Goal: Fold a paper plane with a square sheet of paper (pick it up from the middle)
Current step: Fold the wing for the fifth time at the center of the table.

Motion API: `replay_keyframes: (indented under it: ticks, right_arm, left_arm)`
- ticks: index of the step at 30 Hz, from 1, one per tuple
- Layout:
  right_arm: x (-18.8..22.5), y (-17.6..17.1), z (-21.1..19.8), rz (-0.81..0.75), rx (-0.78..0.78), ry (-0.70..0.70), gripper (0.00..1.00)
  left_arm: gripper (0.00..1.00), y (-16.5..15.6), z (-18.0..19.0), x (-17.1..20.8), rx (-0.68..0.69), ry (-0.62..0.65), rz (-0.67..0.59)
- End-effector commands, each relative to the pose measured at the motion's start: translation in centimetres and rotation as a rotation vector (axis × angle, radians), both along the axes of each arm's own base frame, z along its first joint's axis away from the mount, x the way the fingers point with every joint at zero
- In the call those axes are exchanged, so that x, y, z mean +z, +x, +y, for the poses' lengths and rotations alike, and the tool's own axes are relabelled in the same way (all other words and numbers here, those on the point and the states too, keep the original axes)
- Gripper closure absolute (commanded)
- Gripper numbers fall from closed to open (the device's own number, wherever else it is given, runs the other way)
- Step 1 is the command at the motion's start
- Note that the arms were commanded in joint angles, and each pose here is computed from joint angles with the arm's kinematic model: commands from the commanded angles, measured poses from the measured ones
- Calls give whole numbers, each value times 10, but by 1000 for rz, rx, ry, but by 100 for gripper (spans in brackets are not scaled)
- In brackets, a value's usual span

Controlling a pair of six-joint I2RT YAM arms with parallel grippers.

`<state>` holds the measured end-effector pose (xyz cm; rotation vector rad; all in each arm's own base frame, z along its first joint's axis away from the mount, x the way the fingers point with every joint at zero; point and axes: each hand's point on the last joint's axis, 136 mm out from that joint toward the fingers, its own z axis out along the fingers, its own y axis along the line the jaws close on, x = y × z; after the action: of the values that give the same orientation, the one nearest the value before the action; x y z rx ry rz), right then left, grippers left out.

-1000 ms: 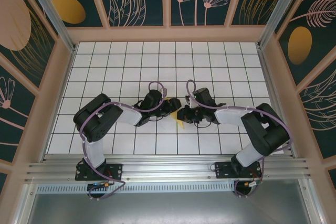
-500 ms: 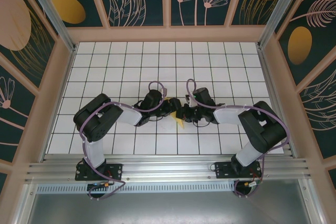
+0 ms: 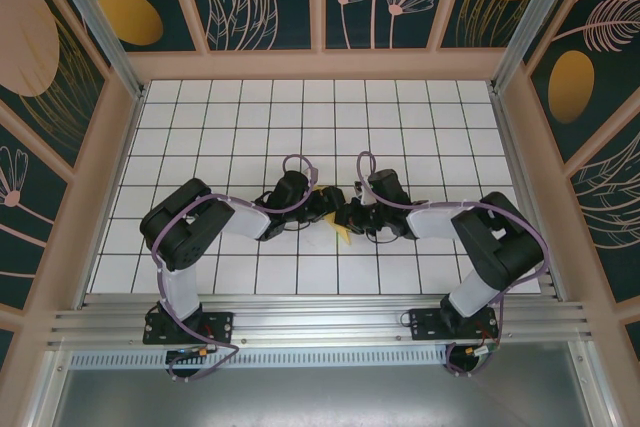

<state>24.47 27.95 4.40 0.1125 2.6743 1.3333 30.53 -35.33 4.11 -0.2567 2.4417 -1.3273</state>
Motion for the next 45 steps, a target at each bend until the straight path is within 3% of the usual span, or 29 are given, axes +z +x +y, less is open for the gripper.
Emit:
replay_keyframes:
  ticks: [1,14,24,36,45]
  right_arm:
    - [2,8,3,-23,-22,23,85]
    - [-50,-13,-21,76,-22,-109,87]
    - [-68,-32,-32,128,3,-141,90]
    - [-65,-26,-27,124,1,-120,90]
    - [-67,-27,-28,131,-8,-118,90]
  left_arm:
    - [41,-26,33,-68,15,192,155]
    - [41,-23,32,-55,23,172,134]
    - [37,-5,8,16,5,19,27]
    - [34,11,1,53,47,-52,-24]
    - [34,28,5,30,110,67,16]
